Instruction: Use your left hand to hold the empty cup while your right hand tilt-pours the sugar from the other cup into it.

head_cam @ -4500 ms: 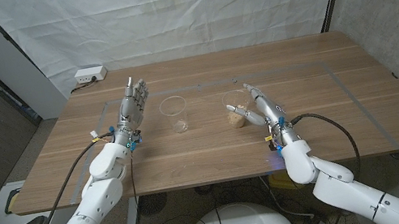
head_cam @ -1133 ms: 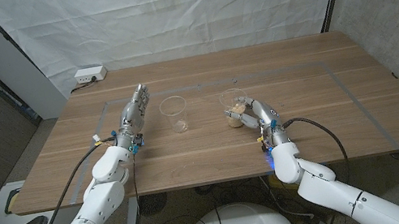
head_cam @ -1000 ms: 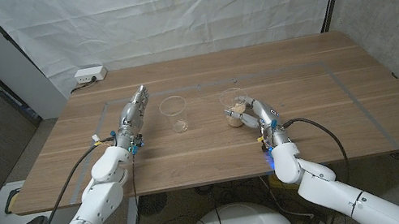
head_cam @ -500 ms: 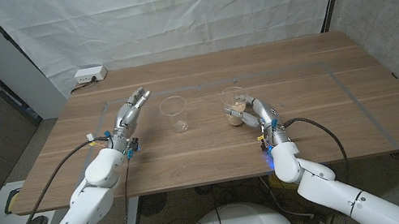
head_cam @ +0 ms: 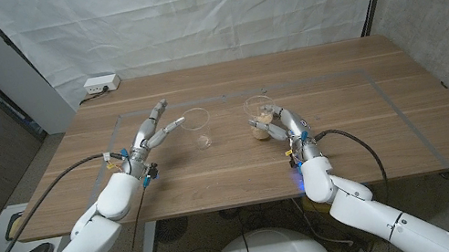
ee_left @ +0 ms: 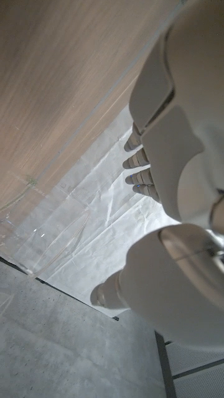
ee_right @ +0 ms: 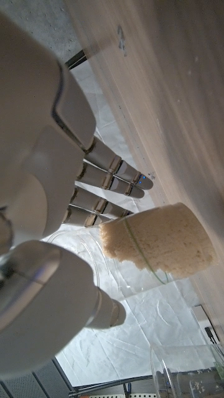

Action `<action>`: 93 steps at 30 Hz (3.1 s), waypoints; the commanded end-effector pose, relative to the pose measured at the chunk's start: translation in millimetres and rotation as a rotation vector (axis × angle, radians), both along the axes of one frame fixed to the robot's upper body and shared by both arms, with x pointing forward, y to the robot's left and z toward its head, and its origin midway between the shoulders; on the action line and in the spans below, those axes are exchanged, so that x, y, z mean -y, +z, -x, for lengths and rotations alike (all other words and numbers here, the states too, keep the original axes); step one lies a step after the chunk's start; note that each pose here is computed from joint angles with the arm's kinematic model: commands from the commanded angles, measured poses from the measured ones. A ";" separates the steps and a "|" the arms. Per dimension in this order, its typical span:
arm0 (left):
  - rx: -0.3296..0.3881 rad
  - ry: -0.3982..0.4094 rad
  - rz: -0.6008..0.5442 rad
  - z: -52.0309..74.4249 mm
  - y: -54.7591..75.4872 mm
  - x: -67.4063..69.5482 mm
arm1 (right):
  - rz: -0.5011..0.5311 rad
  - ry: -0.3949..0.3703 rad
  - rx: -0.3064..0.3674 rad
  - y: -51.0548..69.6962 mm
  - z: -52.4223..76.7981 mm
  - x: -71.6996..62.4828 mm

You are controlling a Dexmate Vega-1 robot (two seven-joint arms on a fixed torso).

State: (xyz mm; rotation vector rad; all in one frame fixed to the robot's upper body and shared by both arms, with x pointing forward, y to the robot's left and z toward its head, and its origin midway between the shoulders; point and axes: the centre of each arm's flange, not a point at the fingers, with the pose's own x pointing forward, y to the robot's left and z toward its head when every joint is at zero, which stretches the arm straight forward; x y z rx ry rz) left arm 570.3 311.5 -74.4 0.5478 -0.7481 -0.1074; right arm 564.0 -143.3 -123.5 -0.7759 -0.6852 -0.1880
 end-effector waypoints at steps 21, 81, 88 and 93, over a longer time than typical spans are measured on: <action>-0.053 0.136 -0.191 -3.2 -31.4 19.7 | -0.003 0.013 -0.008 4.8 -2.6 -4.5; -0.049 0.031 -0.049 -51.1 -23.1 60.3 | -0.036 0.009 -0.023 1.0 -2.8 3.1; -0.038 0.036 -0.013 -49.8 -19.2 58.2 | -0.026 0.010 -0.011 4.8 -4.0 3.6; -0.037 0.023 0.008 -49.7 -15.3 55.6 | -0.014 0.001 -0.003 10.4 -3.0 6.3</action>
